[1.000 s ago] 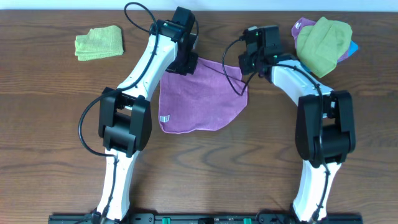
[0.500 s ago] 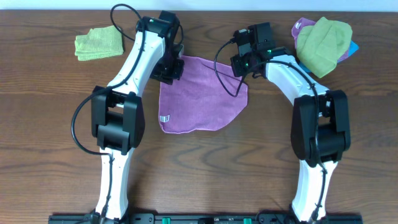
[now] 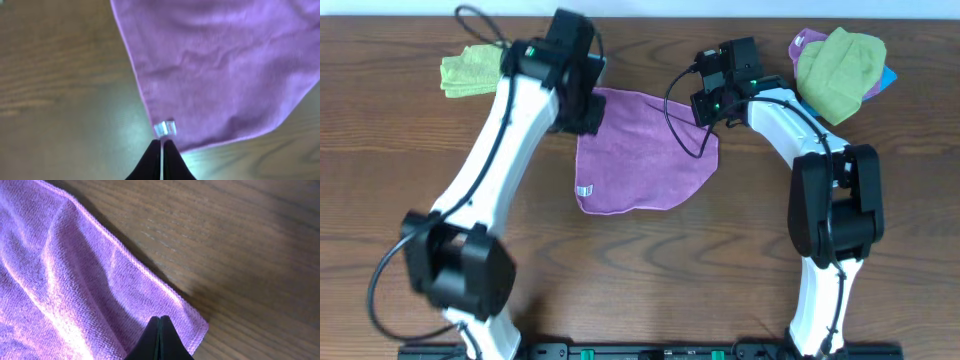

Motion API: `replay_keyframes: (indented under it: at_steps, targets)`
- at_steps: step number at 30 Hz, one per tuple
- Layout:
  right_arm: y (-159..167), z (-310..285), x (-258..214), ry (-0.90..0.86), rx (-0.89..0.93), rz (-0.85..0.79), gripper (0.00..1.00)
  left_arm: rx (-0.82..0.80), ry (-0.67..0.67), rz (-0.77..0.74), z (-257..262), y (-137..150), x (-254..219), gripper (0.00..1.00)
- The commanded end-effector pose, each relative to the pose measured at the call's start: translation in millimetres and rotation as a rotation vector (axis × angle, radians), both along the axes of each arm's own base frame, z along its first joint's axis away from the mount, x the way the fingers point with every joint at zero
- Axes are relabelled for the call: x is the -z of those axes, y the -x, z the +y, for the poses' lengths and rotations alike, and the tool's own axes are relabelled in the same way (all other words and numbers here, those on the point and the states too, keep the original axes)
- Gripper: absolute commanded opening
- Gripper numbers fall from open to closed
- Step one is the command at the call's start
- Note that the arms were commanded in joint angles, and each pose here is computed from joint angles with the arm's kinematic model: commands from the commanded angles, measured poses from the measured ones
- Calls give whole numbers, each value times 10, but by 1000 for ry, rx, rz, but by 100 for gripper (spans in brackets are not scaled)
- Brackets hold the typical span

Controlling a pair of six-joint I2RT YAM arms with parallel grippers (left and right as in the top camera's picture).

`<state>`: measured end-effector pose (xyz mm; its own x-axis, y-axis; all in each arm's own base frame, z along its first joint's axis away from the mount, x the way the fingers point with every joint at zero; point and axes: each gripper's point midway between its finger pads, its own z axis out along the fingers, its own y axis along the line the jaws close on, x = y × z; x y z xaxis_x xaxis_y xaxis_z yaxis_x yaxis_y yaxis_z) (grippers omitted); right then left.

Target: Fold the cloth

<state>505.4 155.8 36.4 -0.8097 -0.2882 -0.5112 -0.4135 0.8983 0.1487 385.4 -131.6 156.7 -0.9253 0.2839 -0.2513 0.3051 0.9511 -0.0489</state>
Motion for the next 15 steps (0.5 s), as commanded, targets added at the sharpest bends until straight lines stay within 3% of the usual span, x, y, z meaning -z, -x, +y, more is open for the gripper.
replay_keyframes:
  at_steps: [1,10,15]
  targets:
    - [46,102,61,-1,-31,19,1,4,-49,69,102,153,303,6]
    - [150,50,230,97,-37,57,1,13,-31,185,104,456,752,6]
    - [133,-45,344,161,-30,57,1,13,-34,193,113,484,788,6]
